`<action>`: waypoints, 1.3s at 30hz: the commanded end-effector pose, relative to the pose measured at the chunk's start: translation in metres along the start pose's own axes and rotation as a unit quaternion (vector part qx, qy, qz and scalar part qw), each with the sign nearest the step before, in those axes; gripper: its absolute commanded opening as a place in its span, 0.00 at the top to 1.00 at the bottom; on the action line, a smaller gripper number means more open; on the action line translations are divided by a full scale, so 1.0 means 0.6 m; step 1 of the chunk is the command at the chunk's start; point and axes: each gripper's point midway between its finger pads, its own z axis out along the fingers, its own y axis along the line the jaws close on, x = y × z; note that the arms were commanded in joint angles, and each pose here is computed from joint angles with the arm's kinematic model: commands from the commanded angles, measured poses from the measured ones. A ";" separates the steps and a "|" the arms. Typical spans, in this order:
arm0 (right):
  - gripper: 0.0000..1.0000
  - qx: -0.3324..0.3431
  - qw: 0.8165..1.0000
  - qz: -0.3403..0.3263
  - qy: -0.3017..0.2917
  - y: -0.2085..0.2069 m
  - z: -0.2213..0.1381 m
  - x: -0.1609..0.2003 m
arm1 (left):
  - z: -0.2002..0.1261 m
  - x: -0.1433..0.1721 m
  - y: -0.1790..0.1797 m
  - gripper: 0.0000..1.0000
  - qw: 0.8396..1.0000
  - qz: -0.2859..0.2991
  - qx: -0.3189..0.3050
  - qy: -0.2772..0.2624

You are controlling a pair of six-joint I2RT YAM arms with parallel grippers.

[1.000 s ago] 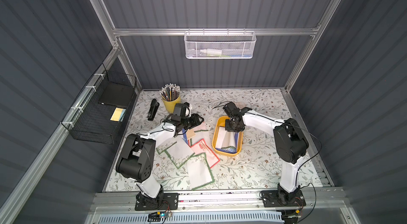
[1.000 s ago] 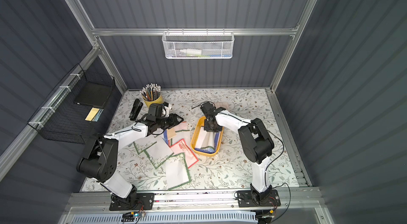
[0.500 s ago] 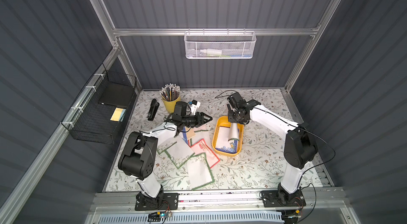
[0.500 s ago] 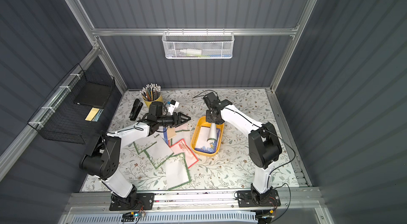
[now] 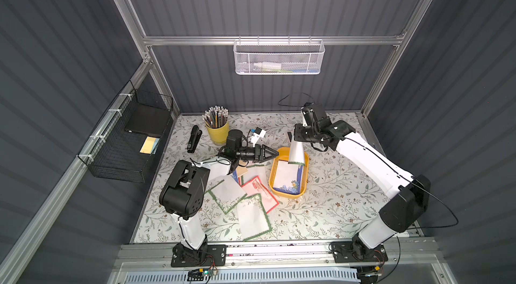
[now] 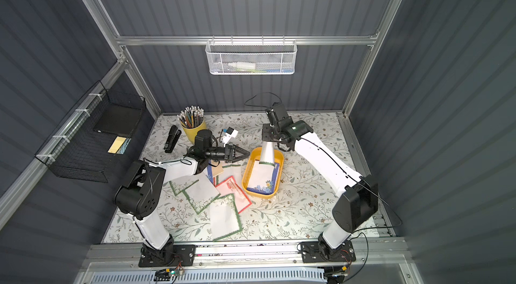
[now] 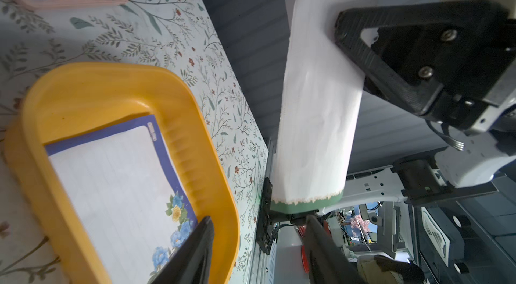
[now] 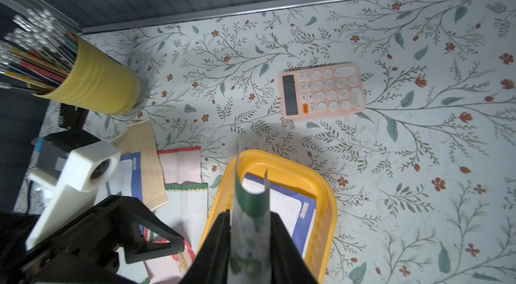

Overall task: Take out the stationery paper from the storage box
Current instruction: Pick up the stationery paper from the storage box.

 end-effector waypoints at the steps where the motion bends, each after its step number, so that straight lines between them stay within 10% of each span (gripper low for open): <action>1: 0.72 -0.029 0.999 0.001 -0.014 0.010 -0.007 -0.006 | 0.010 0.004 -0.012 0.45 0.999 0.011 0.037 0.012; 13: 0.73 -0.071 0.997 0.000 -0.004 0.035 -0.011 -0.001 | 0.019 0.002 -0.091 0.45 0.978 0.002 0.207 -0.038; 39: 0.73 -0.016 1.000 -0.012 -0.009 -0.012 -0.040 0.018 | 0.021 -0.013 -0.127 0.49 0.973 0.026 0.224 -0.044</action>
